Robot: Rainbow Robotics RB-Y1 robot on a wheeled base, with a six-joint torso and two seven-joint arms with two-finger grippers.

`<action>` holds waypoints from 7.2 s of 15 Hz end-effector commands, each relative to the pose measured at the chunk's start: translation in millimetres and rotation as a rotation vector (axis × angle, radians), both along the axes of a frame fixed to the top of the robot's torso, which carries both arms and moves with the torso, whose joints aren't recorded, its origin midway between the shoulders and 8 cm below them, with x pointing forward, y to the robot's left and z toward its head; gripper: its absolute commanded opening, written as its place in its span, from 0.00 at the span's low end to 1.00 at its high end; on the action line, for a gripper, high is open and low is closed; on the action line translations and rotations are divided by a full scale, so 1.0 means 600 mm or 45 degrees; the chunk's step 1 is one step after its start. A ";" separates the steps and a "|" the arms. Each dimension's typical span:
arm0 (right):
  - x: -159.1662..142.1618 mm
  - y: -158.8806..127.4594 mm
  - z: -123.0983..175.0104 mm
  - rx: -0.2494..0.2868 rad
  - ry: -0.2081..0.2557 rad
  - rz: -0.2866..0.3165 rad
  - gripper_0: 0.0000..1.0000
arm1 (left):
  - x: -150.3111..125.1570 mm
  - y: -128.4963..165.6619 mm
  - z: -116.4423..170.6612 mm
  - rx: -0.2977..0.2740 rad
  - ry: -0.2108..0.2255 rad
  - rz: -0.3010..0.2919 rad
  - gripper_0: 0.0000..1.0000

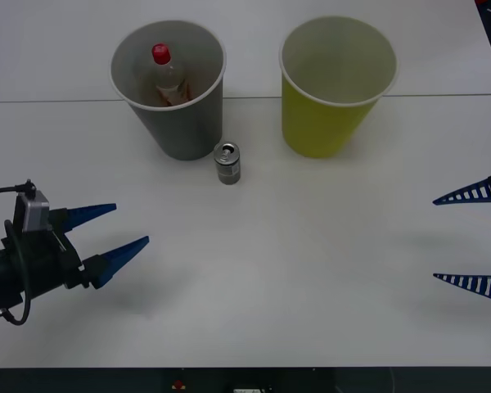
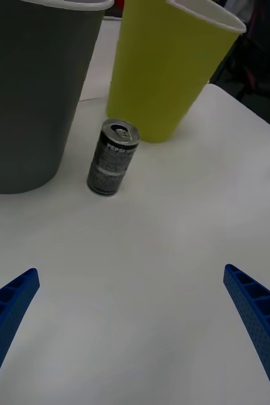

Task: Put the can into the green bin and the plastic bottle into the gray bin

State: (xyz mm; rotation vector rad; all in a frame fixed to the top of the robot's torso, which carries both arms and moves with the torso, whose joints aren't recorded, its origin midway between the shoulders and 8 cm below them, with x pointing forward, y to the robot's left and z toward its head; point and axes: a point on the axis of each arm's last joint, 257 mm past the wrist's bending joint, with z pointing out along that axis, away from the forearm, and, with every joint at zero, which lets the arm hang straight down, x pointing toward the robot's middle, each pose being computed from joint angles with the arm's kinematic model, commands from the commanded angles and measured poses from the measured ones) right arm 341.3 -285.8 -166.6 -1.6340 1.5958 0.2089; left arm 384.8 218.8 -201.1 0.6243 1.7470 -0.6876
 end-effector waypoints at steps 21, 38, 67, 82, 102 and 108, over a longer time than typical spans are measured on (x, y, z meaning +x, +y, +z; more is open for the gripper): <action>0.000 0.000 0.000 0.000 0.000 0.000 1.00 | 0.227 -0.187 -0.066 0.091 -0.222 0.112 1.00; 0.000 0.000 0.000 0.000 0.000 0.000 1.00 | 0.313 -0.278 -0.083 0.142 -0.216 0.106 1.00; 0.000 0.000 0.000 0.000 0.000 0.000 1.00 | 0.185 -0.191 0.002 0.248 -0.229 -0.283 0.00; 0.000 0.000 0.000 0.000 0.000 0.000 1.00 | 0.069 -0.214 0.158 0.424 -0.050 -0.155 0.00; 0.000 0.000 0.000 0.000 0.000 0.000 1.00 | 0.269 -0.416 0.381 0.756 -0.185 -0.080 0.00; 0.000 0.000 0.000 0.000 0.000 0.000 1.00 | 0.328 -0.529 0.385 0.746 -0.167 -0.079 0.00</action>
